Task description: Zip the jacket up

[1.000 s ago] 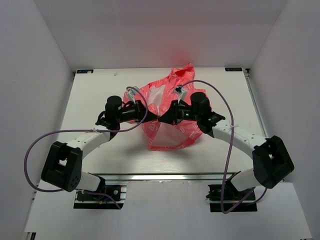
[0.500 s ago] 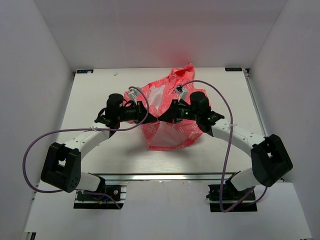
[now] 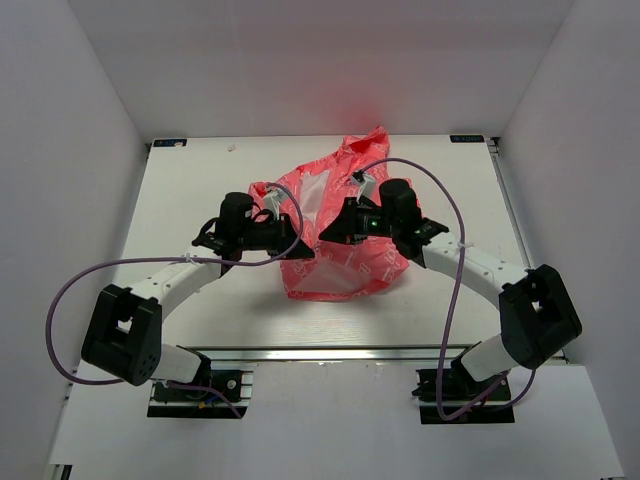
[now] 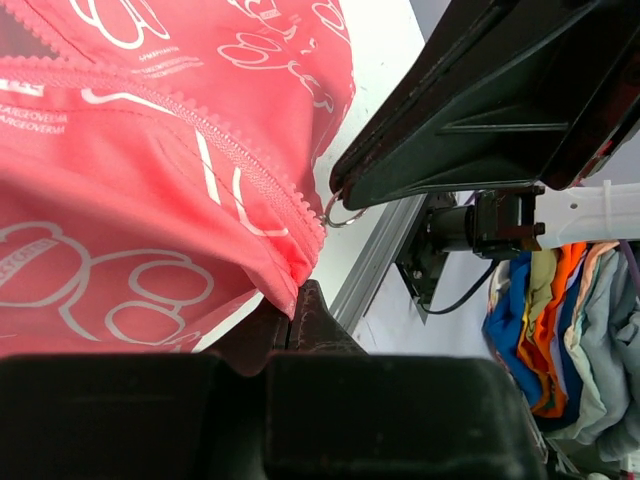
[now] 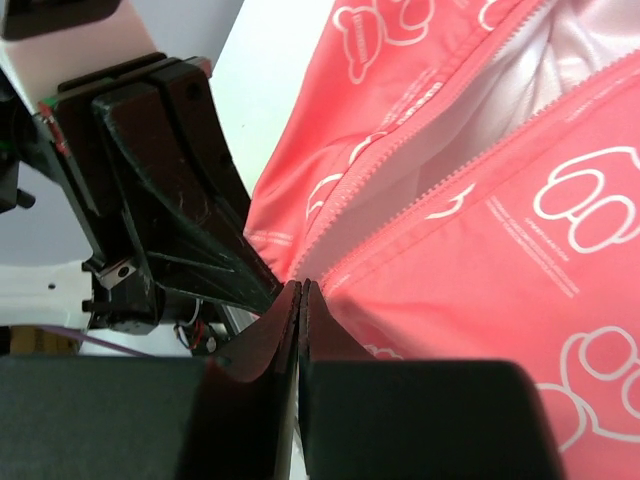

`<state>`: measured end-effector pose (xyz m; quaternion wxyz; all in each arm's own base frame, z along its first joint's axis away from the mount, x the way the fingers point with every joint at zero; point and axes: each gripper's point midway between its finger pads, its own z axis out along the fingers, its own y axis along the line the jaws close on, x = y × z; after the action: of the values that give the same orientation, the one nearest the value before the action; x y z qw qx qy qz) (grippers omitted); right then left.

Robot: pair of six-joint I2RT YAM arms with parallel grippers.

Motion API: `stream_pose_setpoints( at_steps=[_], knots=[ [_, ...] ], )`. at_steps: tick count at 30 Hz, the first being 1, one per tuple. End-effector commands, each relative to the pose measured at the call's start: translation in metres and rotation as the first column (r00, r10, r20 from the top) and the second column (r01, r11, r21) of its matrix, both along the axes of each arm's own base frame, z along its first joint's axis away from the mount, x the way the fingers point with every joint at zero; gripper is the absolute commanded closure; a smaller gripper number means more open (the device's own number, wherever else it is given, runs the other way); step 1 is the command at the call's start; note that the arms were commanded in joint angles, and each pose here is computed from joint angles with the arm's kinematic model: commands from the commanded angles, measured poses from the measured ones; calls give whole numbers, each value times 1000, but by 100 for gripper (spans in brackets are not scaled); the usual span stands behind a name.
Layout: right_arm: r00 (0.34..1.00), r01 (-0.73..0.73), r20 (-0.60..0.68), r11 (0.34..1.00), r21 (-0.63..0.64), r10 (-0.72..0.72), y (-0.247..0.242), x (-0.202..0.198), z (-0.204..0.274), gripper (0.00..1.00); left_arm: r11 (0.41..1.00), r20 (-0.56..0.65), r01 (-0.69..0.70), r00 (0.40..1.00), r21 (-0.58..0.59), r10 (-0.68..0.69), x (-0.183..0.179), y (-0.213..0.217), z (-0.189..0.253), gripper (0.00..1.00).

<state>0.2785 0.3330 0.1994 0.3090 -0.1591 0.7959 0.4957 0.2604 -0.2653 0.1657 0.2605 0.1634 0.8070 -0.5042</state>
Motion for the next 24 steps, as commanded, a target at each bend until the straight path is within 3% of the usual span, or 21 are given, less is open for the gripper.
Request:
stream_pose_setpoints(
  at_steps=[1, 7, 16, 24],
  knots=[
    [991, -40, 127, 996, 77, 30, 2, 10, 37, 100, 999, -31, 33, 999, -19, -34, -12, -3, 8, 100],
    [999, -29, 42, 1000, -10, 30, -7, 0, 5, 100, 998, -16, -7, 1000, -64, 6, 0, -8, 18, 100],
    [996, -83, -26, 996, -16, 83, 0, -8, -11, 100, 995, -28, -16, 1000, -101, 13, 6, -14, 25, 100],
    [993, -88, -84, 995, -49, 83, -3, -12, -27, 86, 994, -32, -30, 999, -104, 27, 10, -15, 25, 100]
  ],
)
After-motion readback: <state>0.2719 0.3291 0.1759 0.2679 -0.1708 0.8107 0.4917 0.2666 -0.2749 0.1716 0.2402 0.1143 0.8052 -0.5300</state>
